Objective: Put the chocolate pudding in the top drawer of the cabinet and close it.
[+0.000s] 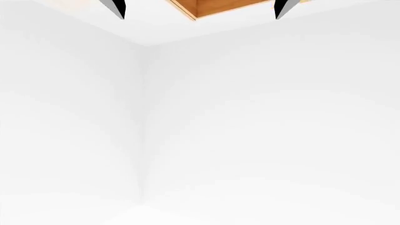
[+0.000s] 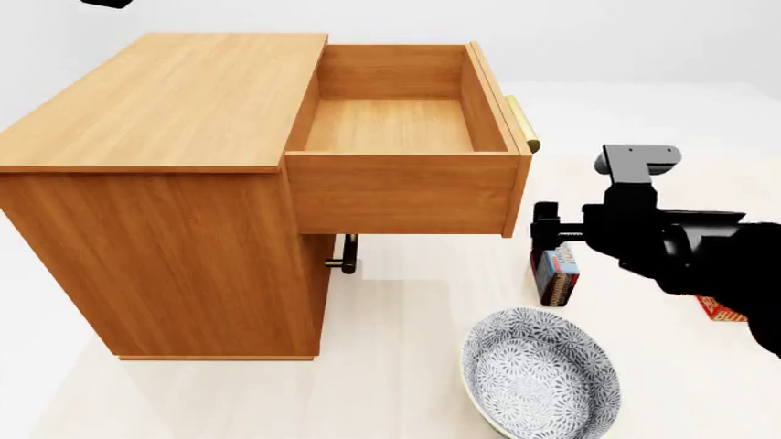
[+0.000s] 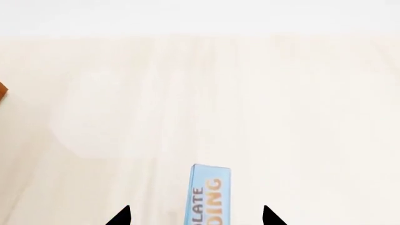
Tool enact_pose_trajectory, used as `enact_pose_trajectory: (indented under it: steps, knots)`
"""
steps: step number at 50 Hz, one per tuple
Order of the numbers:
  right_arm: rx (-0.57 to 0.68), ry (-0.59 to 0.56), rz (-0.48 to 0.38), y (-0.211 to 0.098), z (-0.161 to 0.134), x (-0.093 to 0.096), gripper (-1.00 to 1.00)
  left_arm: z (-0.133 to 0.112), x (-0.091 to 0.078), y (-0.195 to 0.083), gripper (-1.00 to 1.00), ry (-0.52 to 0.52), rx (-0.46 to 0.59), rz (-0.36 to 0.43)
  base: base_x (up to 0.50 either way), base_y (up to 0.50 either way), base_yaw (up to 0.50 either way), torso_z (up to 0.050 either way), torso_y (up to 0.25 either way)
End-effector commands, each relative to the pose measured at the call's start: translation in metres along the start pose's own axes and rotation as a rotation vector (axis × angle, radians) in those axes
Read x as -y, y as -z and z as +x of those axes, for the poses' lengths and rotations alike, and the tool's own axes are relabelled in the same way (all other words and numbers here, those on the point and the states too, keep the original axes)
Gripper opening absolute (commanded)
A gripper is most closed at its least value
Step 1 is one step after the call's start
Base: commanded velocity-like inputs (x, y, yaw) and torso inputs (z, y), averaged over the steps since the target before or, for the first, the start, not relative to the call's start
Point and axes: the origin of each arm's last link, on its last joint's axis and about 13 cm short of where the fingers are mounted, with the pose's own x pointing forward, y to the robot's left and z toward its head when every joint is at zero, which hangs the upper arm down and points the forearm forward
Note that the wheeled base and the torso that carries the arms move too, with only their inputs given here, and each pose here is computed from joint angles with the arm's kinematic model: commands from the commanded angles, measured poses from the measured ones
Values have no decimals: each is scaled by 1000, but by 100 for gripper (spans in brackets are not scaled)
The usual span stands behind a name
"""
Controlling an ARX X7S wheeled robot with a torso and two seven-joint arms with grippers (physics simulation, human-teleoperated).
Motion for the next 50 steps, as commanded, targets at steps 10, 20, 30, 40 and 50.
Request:
enact_pose_trajectory:
  steps: [10, 20, 30, 40, 50]
  knots:
    - [-147, 37, -12, 17, 24, -17, 100, -2, -2, 1, 100, -7, 11, 0, 0, 0, 0, 0, 0]
    - [-204, 58, -9, 27, 25, -18, 100, -7, -1, 3, 100, -16, 15, -4, 0, 0, 0, 0, 0]
    - [-243, 86, -5, 35, 25, -18, 100, -22, 11, -5, 100, -19, 15, -10, 0, 0, 0, 0, 0]
    - [-286, 106, 5, 39, 24, -17, 100, -28, 17, -10, 100, -19, 13, -14, 0, 0, 0, 0, 0]
    - [-292, 117, 5, 38, 22, -15, -100, -25, 15, -11, 100, -18, 12, -13, 0, 0, 0, 0, 0]
